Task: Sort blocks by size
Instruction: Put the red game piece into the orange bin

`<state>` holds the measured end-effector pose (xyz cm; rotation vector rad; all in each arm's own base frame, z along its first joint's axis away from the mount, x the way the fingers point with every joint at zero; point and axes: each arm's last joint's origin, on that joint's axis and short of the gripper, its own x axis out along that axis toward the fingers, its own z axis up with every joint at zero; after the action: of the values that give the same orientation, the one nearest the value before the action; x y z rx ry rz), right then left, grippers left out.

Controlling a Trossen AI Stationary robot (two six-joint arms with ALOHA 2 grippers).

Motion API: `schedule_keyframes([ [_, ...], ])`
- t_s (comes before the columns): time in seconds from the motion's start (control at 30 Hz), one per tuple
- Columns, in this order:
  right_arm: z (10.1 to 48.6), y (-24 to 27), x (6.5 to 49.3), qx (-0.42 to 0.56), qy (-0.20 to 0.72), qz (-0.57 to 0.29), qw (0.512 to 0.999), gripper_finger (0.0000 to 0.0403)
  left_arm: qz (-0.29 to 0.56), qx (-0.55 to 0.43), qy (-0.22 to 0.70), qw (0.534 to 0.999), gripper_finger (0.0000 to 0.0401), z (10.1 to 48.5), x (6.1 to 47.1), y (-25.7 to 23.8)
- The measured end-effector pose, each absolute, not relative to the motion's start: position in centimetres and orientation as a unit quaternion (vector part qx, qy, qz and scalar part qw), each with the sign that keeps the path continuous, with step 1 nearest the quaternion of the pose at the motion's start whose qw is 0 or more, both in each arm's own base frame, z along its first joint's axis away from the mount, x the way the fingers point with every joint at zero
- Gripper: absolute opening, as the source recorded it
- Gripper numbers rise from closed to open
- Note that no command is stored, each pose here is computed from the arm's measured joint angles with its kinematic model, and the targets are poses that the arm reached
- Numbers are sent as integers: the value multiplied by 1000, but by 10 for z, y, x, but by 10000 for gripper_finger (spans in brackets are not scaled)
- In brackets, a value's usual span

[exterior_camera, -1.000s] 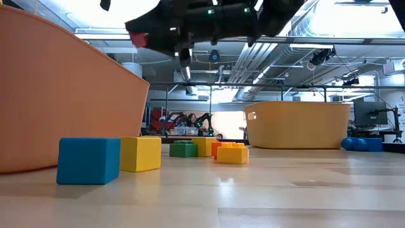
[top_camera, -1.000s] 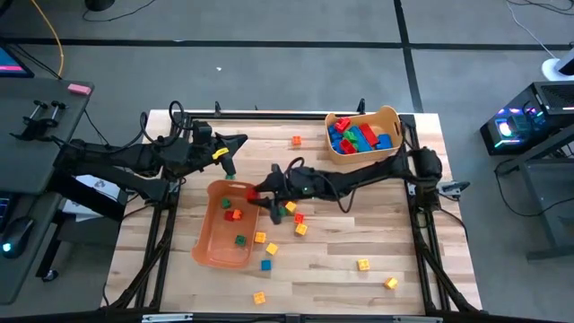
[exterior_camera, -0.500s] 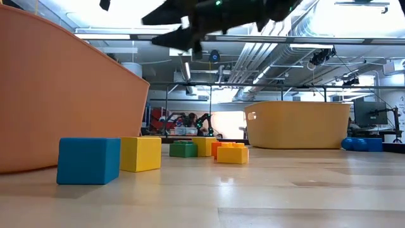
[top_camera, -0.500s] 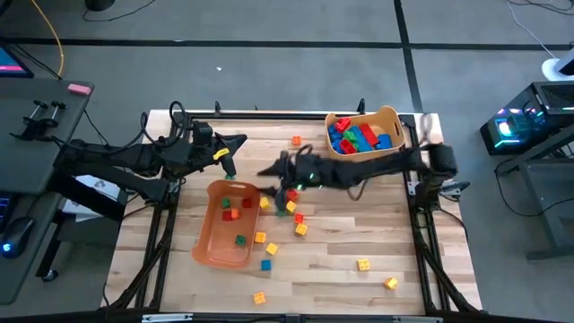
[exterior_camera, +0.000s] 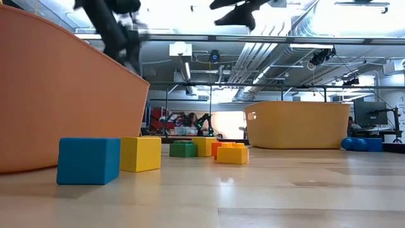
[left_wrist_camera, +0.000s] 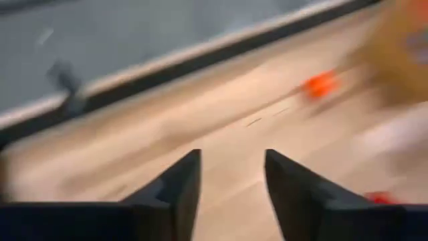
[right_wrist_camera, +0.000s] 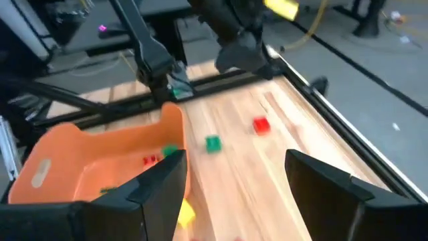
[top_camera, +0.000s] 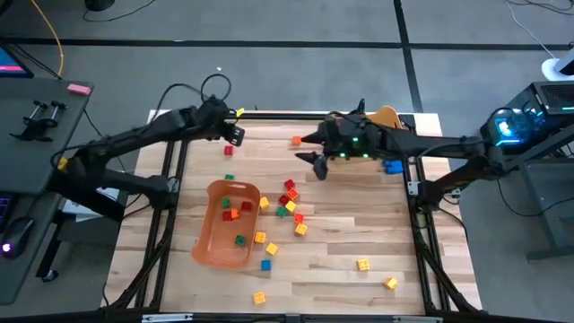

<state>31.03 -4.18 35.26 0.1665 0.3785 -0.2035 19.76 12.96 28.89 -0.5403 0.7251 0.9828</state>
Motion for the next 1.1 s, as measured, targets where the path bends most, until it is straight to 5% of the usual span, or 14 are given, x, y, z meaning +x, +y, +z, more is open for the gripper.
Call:
schedule_keyframes([
  [0.17,350,-29,295,113,240,-123,956,251,503,-300,428,689,242,251,192,159],
  [0.3,345,-17,293,126,263,-137,947,251,478,-367,458,654,272,225,197,176],
  [1.1,339,13,291,105,289,-154,939,251,535,-424,502,531,276,141,220,199],
])
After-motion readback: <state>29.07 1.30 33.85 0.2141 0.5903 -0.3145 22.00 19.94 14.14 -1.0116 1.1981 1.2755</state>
